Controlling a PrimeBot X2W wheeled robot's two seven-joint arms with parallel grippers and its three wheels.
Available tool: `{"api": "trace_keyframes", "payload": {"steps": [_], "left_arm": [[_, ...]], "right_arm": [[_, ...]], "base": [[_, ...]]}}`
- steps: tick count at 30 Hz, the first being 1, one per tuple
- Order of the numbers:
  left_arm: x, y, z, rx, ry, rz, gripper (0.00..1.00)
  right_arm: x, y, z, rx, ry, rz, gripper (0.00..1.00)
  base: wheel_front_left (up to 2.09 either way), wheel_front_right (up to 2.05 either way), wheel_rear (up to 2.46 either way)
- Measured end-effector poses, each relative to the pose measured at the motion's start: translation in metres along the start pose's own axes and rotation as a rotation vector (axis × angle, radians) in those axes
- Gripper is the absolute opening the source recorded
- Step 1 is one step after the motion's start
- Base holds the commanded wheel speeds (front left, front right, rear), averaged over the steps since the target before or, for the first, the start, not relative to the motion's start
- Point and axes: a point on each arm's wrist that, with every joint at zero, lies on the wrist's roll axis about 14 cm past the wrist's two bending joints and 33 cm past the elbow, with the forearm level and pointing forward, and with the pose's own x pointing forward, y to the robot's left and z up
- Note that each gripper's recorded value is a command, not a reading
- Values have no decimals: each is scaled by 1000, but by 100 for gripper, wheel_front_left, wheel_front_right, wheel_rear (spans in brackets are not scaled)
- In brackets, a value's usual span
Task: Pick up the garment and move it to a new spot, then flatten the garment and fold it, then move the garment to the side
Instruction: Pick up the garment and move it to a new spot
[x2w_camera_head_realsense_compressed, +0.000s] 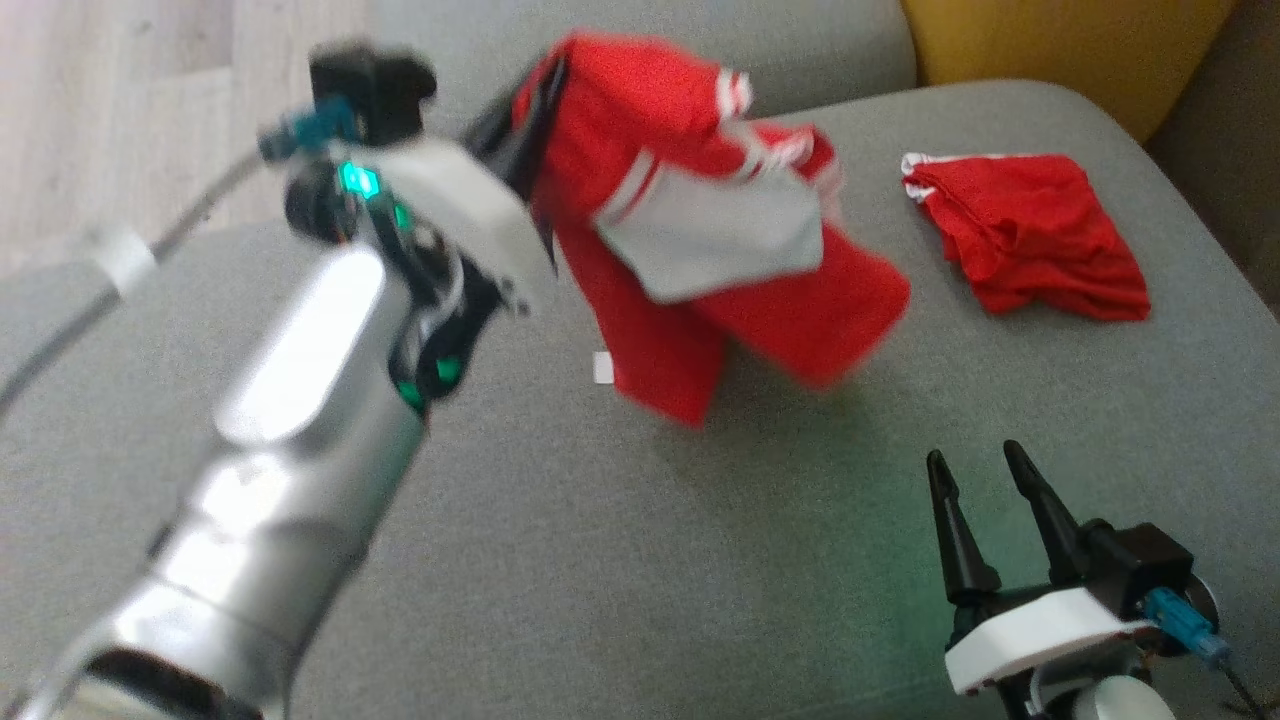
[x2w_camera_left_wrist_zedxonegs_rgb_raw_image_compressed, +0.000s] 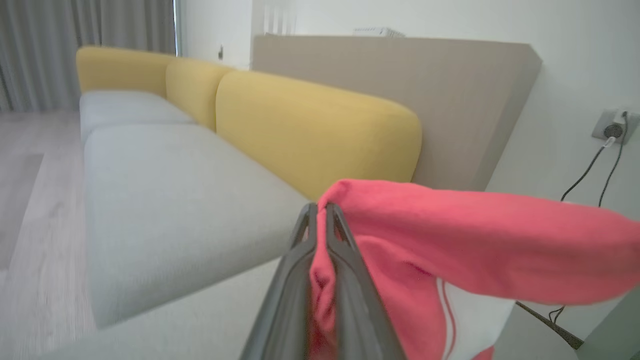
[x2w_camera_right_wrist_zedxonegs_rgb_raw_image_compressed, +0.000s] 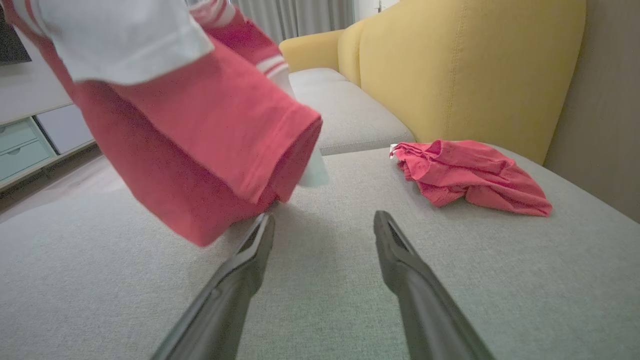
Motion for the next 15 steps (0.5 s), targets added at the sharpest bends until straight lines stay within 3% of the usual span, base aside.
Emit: {"api": "trace_keyframes", "payload": {"steps": [5,8,9,10,11,15], "left_arm": [[-13,37,-109,-169,183,154,0],[-35,71,-168,-198,290,287,0],[-42,81,-183,-197,316,324,8],[-48,88,-195,-195,337,350,43],[-53,92,-205,-189,357,365,96],[-60,95,-218,-188,351,391,100]], "right_arm": [[5,-3,-16,9,48,-11,100],[15,-5,-18,12,50,-14,100],[19,-5,-17,9,49,-14,100],[22,-6,-17,7,46,-17,100],[24,-7,-17,6,46,-19,100],[24,-8,-26,8,73,-20,100]], "base": [[0,0,0],[0,0,0],[0,0,0],[0,0,0],[0,0,0],[0,0,0]]}}
